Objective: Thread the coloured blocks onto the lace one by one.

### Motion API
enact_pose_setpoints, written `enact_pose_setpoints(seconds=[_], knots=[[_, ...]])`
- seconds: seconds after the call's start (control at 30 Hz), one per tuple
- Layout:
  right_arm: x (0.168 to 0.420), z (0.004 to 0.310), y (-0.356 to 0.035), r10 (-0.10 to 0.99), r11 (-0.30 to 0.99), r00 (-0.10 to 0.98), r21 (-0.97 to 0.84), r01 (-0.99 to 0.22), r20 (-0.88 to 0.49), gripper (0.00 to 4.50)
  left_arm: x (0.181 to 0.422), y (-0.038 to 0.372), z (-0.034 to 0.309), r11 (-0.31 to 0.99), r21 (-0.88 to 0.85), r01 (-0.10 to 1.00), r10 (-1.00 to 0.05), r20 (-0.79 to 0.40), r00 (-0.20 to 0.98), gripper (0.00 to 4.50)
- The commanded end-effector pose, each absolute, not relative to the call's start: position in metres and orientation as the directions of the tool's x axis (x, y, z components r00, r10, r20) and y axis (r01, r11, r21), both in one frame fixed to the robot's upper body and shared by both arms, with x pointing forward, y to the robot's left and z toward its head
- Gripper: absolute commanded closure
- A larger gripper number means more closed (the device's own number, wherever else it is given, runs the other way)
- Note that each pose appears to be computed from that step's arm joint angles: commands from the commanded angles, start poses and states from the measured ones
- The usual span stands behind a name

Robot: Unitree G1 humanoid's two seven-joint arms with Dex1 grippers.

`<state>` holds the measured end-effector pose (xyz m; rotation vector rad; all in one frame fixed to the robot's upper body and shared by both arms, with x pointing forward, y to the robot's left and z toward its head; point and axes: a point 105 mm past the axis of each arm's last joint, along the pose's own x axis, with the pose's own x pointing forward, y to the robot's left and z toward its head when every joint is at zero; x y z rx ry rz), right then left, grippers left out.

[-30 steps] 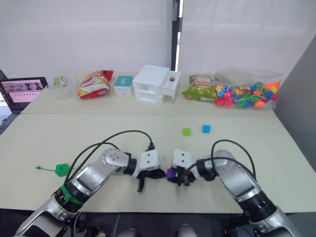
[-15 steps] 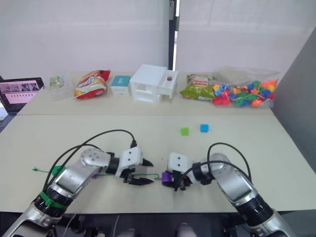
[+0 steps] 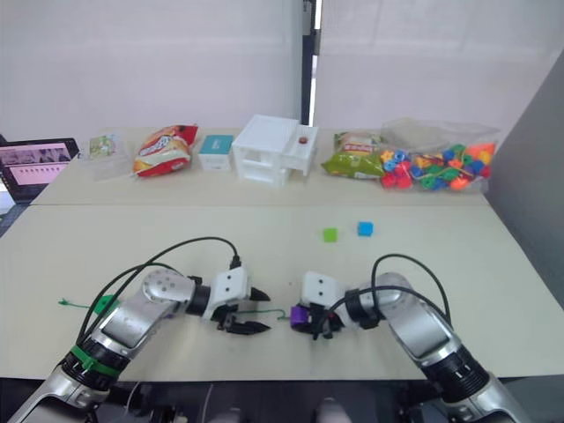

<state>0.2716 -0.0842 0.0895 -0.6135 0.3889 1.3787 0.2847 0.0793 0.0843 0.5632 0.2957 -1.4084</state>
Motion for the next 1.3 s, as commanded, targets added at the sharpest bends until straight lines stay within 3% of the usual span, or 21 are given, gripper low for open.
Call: enact_pose_setpoints(seconds=[0.03, 0.23, 0.27, 0.63, 0.87, 0.9, 0.97, 1.17, 1.3], knots=[[0.271, 0.095, -0.088, 0.786, 0.071, 0.177, -0.197, -0.978, -0.593, 3.3, 0.28, 0.076, 0.078, 0.044, 0.178, 0.983, -0.843, -0.521, 0.132, 2.32], [0.271, 0.093, -0.089, 0.781, 0.08, 0.182, -0.193, -0.978, -0.598, 3.3, 0.277, 0.07, 0.078, 0.036, 0.17, 0.985, -0.852, -0.509, 0.119, 4.33], [0.271, 0.093, -0.089, 0.78, 0.082, 0.183, -0.193, -0.978, -0.598, 3.3, 0.277, 0.069, 0.079, 0.035, 0.169, 0.985, -0.855, -0.506, 0.117, 4.45], [0.271, 0.091, -0.089, 0.777, 0.089, 0.188, -0.19, -0.978, -0.601, 3.3, 0.273, 0.058, 0.086, 0.031, 0.158, 0.987, -0.874, -0.475, 0.104, 4.45], [0.271, 0.091, -0.089, 0.775, 0.09, 0.189, -0.191, -0.977, -0.603, 3.3, 0.281, 0.07, 0.089, 0.07, 0.185, 0.98, -0.852, -0.501, 0.155, 4.45], [0.271, 0.091, -0.089, 0.775, 0.09, 0.19, -0.191, -0.977, -0.603, 3.3, 0.281, 0.071, 0.091, 0.068, 0.182, 0.981, -0.854, -0.497, 0.152, 4.05], [0.271, 0.091, -0.089, 0.775, 0.091, 0.191, -0.191, -0.977, -0.603, 3.3, 0.282, 0.073, 0.093, 0.064, 0.202, 0.977, -0.848, -0.505, 0.16, 3.71], [0.272, 0.091, -0.089, 0.773, 0.095, 0.195, -0.194, -0.976, -0.604, 3.3, 0.28, 0.067, 0.096, 0.041, 0.219, 0.975, -0.854, -0.499, 0.148, 1.71], [0.272, 0.091, -0.09, 0.771, 0.097, 0.197, -0.193, -0.976, -0.606, 3.3, 0.277, 0.058, 0.098, 0.039, 0.203, 0.978, -0.875, -0.466, 0.132, 1.71]])
